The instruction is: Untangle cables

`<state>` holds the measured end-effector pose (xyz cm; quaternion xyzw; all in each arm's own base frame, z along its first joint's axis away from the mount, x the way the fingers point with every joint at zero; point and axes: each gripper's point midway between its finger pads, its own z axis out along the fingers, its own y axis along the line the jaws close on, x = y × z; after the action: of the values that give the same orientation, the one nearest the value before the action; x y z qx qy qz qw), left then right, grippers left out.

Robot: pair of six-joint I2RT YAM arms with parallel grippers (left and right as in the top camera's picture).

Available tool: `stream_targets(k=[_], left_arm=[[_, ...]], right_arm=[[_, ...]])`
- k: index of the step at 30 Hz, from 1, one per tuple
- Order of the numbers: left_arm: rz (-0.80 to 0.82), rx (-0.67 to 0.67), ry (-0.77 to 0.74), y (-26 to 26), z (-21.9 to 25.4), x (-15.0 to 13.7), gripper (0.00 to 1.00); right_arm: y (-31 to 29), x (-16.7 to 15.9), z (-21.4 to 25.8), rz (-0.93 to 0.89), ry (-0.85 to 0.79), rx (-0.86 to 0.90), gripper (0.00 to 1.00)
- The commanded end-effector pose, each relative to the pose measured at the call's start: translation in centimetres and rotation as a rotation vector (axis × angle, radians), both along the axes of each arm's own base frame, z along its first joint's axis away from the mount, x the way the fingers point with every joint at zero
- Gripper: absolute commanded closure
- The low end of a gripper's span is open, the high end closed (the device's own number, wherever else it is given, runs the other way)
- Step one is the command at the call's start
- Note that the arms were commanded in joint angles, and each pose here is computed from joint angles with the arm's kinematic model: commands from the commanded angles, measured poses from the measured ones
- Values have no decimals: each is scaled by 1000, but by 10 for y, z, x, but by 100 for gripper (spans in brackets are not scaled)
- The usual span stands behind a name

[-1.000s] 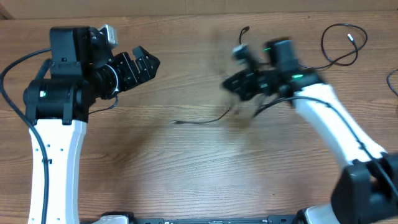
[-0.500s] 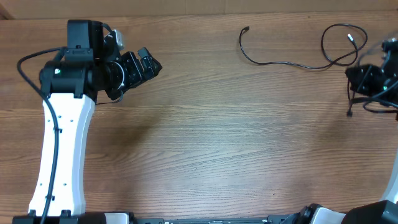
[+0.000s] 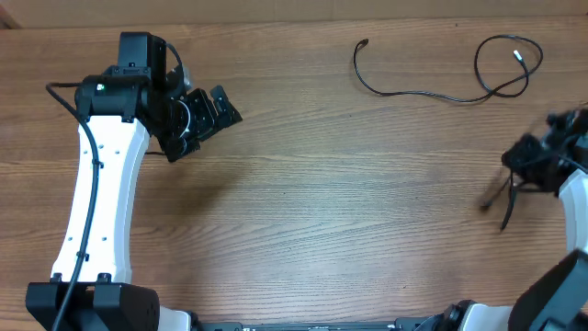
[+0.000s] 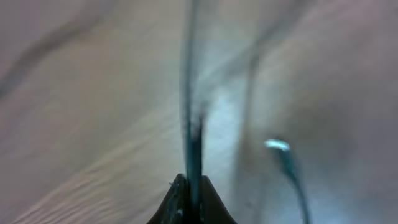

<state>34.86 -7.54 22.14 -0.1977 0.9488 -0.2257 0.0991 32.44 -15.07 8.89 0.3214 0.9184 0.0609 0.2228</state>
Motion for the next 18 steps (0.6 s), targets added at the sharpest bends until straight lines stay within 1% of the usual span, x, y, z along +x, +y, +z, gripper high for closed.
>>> stream_targets(k=[1,3,4,6,7,8,10,14,18], left_arm=[[1,2,3,1,1,0,0],[1,2,4,1,1,0,0],[1,2,8,1,0,-1,1],[1,2,21,1,-1,-4,1],[1,3,28,1,-1,-6,1],[1,3,45,1,-2,-9,1],[1,4,68,1,-4,-15,1],[1,5,92,2,-5,-20,1],[1,5,99,2,-5,-21,0]], right_arm=[[-25,-10,-11,-156,54,-49,96],[-25,-6,-9,-149,32,-41,90],[-25,-4,-8,-147,25,-40,77],[-20,2,-6,-129,-4,-11,26],[-15,6,-2,-114,-25,13,7],[-7,15,10,-82,-68,67,0],[-2,18,27,-66,-87,95,0],[-3,17,75,-69,-112,68,0],[2,9,130,-66,-177,32,0]])
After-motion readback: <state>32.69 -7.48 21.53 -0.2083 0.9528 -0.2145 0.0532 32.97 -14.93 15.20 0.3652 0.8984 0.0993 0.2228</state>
